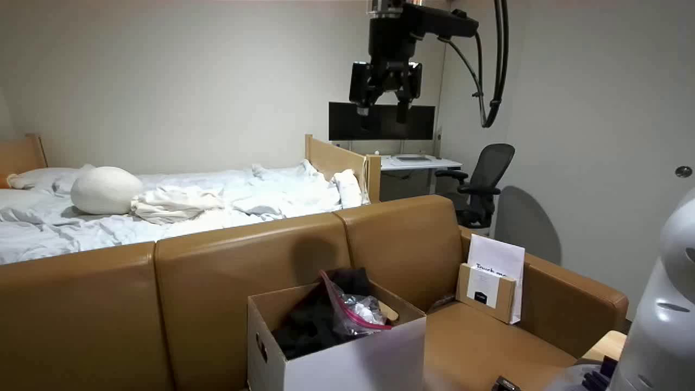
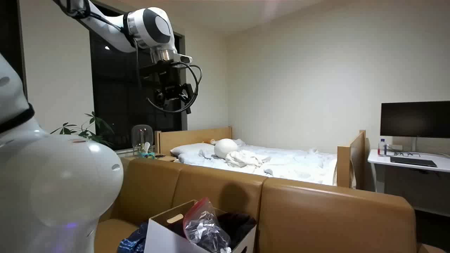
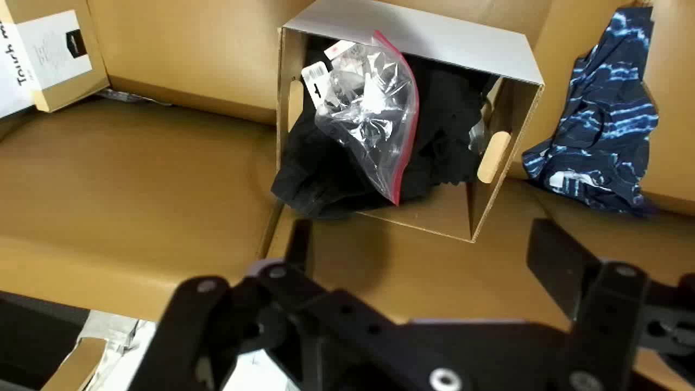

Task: Remove the clear plastic from the box and place it on the sofa.

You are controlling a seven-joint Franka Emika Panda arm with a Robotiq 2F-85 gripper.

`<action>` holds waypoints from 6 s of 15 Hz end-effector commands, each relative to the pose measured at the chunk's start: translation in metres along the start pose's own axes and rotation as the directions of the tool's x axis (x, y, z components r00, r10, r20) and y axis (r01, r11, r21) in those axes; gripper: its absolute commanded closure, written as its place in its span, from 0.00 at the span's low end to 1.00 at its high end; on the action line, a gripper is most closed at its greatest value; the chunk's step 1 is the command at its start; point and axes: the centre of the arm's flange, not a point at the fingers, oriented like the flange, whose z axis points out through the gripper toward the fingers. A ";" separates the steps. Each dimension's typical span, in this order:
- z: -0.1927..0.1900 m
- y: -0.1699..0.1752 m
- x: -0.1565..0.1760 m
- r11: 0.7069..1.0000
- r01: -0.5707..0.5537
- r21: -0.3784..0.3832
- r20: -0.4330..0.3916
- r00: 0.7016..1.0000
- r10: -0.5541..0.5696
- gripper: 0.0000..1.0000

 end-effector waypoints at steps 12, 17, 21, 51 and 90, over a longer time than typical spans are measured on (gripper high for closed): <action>0.007 -0.040 0.073 0.979 -0.159 -0.129 0.033 0.986 0.164 0.00; 0.077 -0.047 0.141 0.946 -0.318 -0.067 0.117 0.939 0.324 0.00; 0.167 -0.038 0.159 0.933 -0.360 -0.030 0.331 0.877 0.349 0.00; 0.518 -0.020 0.199 0.810 -0.549 -0.204 0.573 0.604 0.554 0.80; 0.202 0.355 0.016 -0.267 -0.956 -0.119 0.279 -0.290 0.915 1.00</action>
